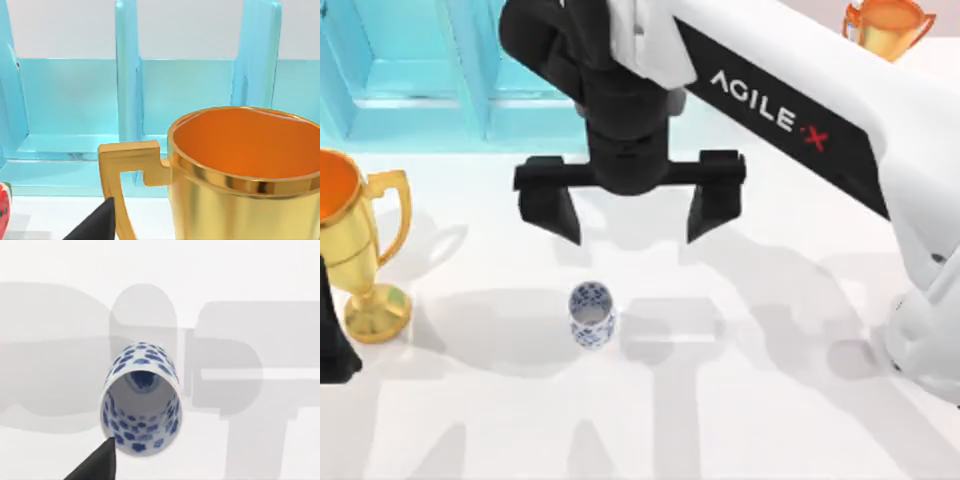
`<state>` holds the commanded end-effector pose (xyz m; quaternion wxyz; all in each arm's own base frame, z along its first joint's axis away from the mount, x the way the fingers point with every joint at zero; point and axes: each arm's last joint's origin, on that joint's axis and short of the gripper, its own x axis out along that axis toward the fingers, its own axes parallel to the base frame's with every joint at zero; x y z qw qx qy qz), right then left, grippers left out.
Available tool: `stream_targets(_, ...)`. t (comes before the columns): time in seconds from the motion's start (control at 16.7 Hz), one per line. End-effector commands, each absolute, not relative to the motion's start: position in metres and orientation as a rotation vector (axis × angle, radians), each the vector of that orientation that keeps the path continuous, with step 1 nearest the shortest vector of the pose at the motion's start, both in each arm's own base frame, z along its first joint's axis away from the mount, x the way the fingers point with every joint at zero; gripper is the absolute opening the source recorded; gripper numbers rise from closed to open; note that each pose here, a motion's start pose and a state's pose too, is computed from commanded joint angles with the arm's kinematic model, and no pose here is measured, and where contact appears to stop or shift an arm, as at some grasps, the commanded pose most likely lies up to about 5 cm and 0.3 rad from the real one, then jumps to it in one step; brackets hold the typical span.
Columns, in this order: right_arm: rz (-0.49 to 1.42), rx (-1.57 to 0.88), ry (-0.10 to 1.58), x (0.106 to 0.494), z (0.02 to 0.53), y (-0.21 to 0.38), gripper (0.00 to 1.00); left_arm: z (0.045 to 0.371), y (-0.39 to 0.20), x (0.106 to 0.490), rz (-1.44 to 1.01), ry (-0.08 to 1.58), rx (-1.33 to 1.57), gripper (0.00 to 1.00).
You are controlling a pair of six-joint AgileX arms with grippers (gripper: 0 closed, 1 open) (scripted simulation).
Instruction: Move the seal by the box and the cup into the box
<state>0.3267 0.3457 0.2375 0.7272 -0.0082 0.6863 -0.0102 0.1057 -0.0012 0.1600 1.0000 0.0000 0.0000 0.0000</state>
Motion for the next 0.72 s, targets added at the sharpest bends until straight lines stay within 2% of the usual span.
stream_targets(0.3,-0.008,0.007,1.472,0.296,0.219,0.398,1.0,0.16,-0.001,0.106,0.0,0.0,0.0,1.0)
stream_targets(0.72,-0.008,0.009,1.472,0.296,0.215,0.398,1.0,0.16,-0.001,0.106,0.0,0.0,0.0,1.0)
